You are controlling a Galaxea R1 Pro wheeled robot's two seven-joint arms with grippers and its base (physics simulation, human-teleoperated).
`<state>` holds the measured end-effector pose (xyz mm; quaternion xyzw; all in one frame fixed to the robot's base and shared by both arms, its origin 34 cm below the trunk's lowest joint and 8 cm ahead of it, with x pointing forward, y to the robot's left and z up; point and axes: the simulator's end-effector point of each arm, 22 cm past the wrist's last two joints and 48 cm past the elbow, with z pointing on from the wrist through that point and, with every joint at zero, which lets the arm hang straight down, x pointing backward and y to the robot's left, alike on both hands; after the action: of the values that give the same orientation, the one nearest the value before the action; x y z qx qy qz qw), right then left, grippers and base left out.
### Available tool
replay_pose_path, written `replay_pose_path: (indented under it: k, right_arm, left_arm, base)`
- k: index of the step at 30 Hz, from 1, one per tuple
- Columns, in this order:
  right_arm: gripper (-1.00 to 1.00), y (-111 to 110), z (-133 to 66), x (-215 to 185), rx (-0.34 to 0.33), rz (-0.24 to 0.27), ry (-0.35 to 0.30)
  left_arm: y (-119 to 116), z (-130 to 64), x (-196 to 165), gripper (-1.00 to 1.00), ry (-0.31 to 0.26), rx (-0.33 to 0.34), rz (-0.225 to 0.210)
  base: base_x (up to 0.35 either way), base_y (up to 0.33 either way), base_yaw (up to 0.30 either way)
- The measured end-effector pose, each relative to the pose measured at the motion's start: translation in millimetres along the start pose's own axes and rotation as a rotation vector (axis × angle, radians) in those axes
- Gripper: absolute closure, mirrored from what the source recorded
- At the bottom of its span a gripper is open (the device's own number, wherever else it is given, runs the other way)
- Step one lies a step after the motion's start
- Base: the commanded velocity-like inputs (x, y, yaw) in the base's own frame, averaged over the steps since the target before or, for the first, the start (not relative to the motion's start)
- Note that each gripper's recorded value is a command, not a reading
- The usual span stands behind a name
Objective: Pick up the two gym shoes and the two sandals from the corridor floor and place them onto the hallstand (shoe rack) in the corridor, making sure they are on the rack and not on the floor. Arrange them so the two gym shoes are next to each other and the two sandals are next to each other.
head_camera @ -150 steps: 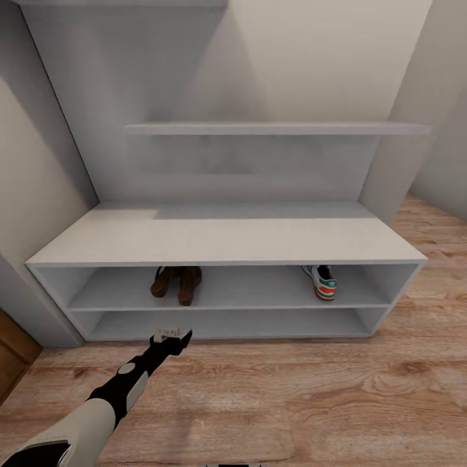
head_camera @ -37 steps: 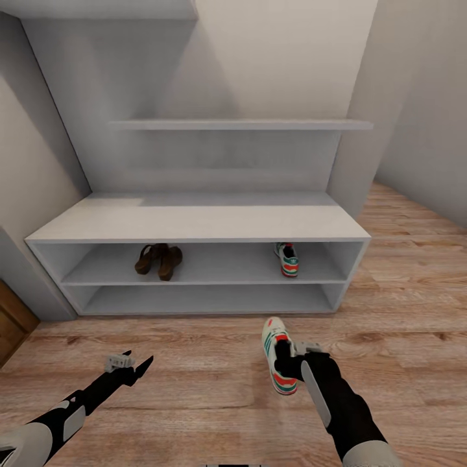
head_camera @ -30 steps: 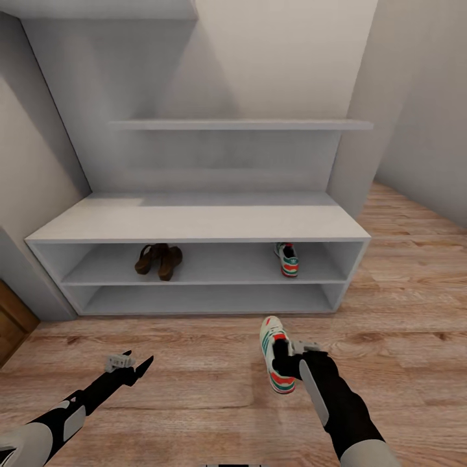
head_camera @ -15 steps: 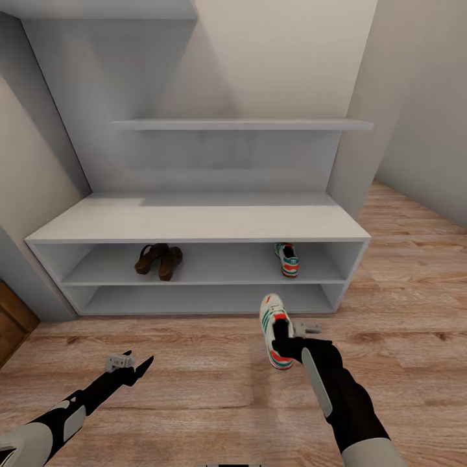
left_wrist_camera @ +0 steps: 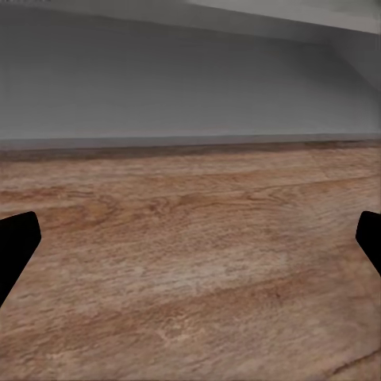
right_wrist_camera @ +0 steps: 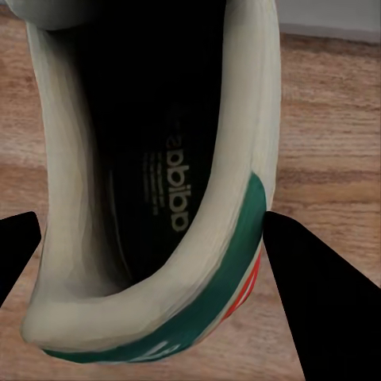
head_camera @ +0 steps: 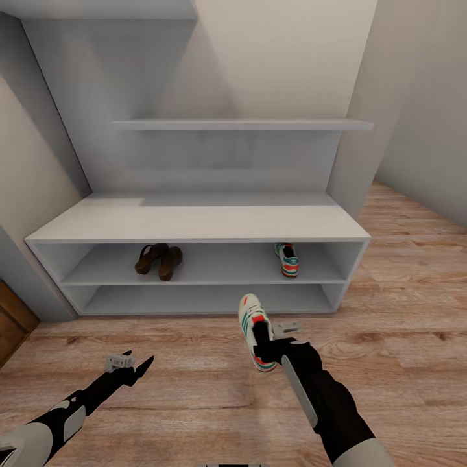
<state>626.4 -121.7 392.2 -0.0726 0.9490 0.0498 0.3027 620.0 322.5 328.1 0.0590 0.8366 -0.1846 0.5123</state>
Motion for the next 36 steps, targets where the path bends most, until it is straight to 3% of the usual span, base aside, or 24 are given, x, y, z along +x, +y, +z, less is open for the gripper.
replay_pose_path:
  k: [6, 14, 24, 36]
  right_arm:
    - [1.00, -6, -0.4, 1, 0.013, 0.003, -0.003]
    - [1.00, -16, -6.4, -9, 0.020, 0.039, -0.035]
    - [1.00, -35, -9.2, -16, 0.044, 0.091, -0.054]
    - [1.00, -50, -9.4, -15, 0.065, 0.134, -0.053]
  left_arm:
    - [-5, 0.2, 2, -1.00, -0.004, 0.012, 0.000]
    - [-16, -5.7, 30, -1.00, 0.029, -0.003, -0.027]
    - [-19, -6.2, 33, -1.00, 0.032, 0.002, -0.024]
    - [-48, -3.0, 36, -1.00, 0.037, 0.103, 0.015]
  base:
    - [0.000, 0.000, 0.000]
    - [0.000, 0.000, 0.000]
    - [0.000, 0.000, 0.000]
    - [0.000, 0.000, 0.000]
